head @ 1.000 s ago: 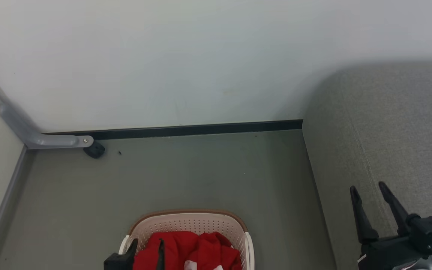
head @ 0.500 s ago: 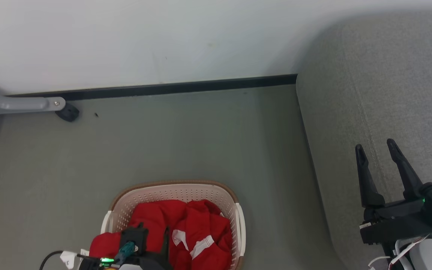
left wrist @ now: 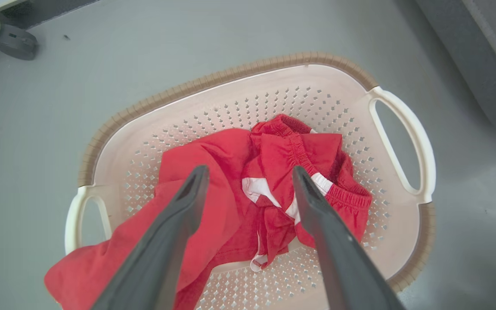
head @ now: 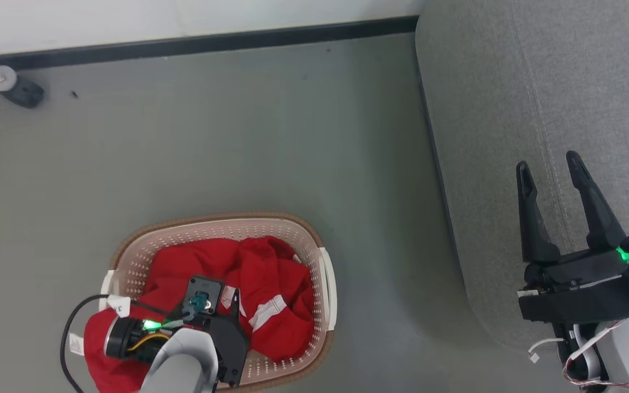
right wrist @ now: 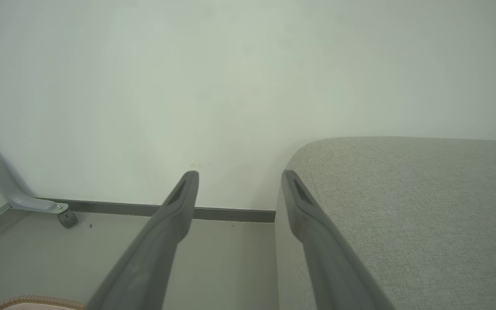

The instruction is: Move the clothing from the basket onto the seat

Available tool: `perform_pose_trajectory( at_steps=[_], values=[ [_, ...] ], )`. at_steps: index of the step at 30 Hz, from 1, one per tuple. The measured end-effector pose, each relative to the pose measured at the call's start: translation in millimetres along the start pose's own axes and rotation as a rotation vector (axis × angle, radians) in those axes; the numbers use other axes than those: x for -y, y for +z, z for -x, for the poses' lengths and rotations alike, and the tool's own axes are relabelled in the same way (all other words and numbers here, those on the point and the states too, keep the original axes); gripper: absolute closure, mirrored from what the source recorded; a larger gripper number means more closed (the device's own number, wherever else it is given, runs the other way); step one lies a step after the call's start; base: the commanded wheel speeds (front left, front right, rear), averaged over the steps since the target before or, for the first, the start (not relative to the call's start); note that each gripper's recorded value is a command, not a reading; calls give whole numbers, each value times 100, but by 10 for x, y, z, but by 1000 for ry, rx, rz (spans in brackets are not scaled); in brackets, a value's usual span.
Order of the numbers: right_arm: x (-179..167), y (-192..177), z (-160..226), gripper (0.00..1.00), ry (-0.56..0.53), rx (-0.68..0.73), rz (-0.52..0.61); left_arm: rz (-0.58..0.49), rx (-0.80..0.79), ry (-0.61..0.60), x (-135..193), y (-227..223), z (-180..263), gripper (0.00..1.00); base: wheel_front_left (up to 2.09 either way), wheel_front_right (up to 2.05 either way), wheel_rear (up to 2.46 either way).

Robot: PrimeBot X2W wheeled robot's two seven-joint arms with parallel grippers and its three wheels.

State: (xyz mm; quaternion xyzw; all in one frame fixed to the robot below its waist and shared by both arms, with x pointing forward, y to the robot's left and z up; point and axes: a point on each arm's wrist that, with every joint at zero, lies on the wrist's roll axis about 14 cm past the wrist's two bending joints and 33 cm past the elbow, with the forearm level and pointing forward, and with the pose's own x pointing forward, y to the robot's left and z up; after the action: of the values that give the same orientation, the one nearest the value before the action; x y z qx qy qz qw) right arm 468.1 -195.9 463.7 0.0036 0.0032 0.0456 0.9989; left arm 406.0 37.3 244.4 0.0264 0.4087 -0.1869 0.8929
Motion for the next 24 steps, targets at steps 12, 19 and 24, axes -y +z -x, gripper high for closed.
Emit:
perform_pose_trajectory(
  at_steps=[12,19,24],
  values=[
    [184,-378,-160,0,-46,-66,7,-98,-153,20,-323,-259,-594,0,0,0,0],
    [262,-665,-144,0,-75,-132,6,-134,-247,9,-387,-554,-821,0,0,0,0],
    [326,-812,-166,0,-85,-162,14,-164,-337,-2,-405,-854,-902,0,0,0,0]
  ],
)
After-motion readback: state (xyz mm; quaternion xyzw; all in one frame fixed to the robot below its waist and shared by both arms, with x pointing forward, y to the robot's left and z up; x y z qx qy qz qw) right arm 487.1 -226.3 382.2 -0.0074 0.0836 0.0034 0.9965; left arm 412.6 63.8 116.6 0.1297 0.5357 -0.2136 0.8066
